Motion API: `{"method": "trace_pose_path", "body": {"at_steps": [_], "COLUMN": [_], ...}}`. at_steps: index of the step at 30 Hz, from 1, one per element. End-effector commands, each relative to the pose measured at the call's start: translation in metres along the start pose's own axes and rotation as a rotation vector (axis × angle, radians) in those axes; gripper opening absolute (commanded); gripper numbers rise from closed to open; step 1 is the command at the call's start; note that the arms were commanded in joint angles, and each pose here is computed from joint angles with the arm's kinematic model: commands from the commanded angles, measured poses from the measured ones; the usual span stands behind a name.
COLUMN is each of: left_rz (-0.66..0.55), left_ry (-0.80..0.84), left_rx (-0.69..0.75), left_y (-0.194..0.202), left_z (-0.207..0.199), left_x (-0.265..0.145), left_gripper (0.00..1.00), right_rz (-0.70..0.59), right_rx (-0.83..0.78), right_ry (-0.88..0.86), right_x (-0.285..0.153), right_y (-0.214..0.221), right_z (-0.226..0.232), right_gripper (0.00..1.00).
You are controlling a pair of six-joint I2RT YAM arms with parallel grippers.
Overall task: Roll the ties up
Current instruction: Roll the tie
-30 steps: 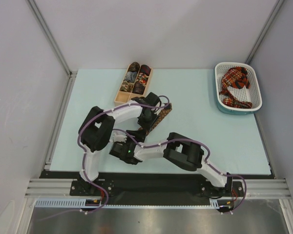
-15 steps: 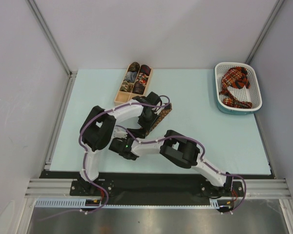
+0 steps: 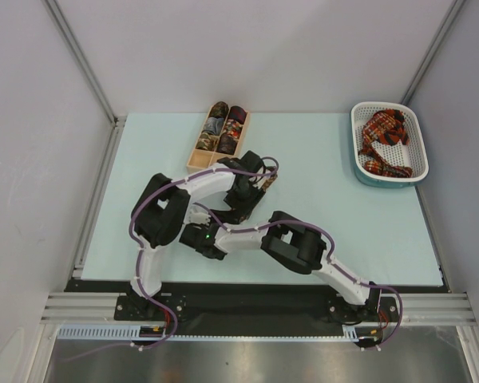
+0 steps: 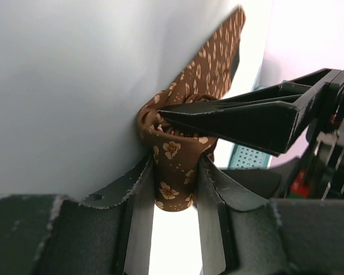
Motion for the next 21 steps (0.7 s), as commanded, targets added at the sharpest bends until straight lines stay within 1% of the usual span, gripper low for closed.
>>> {"method": "trace_pose_path", "body": {"at_steps": [1,5,9,11,14,16,21], "left_rz": [0.146,0.070,-0.009,-0.020,-0.011,-0.013,-0.031], "left_ry": [0.013,0.029,0.042,0.041,-0.005,-0.019,-0.034], "left_rx": [-0.010,0.002,0.009,0.008,-0.001,-0.002,-0.001], "left_y": [0.031,0.012,-0.004,-0.007,-0.011,-0.014,-0.020], "left_z": [-0.005,-0.009,-0.012,-0.013,-0.007,-0.005,-0.003], "left_x": [-0.011,-0.023,-0.036,-0.038,-0.031,-0.027,-0.017], "left_gripper": [0.61,0.70,0.73,0.74,0.76,0.81,0.89], "right_rz": [0.052,0.025,0.010,0.001,-0.026,-0.038,-0.051], "right_rx": [-0.037,-0.033,-0.027,-0.034,-0.045,-0.054,-0.073], "right_ry": [-0.153,-0.145,-0.147,-0.149,-0.142,-0.139,-0.142], "right_x": [0.028,0.023,0.020,0.019,0.015,0.014,0.013], "right_y": [0.022,0.016,0.013,0.013,0.009,0.008,0.007], "right_z": [0.040,0.037,0.034,0.034,0.034,0.035,0.038], "right_gripper": [0.23,0.24,0.24,0.24,0.24,0.26,0.26]}}
Point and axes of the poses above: each gripper's point midway between its finger pads, its own x axis out along the fingers, its own z axis along the line the jaws close on, y = z × x, the point moved 3 cm from there along -x, back along the fingers, and after that the axes turned 10 degrees about -x, right-handed, at the moved point
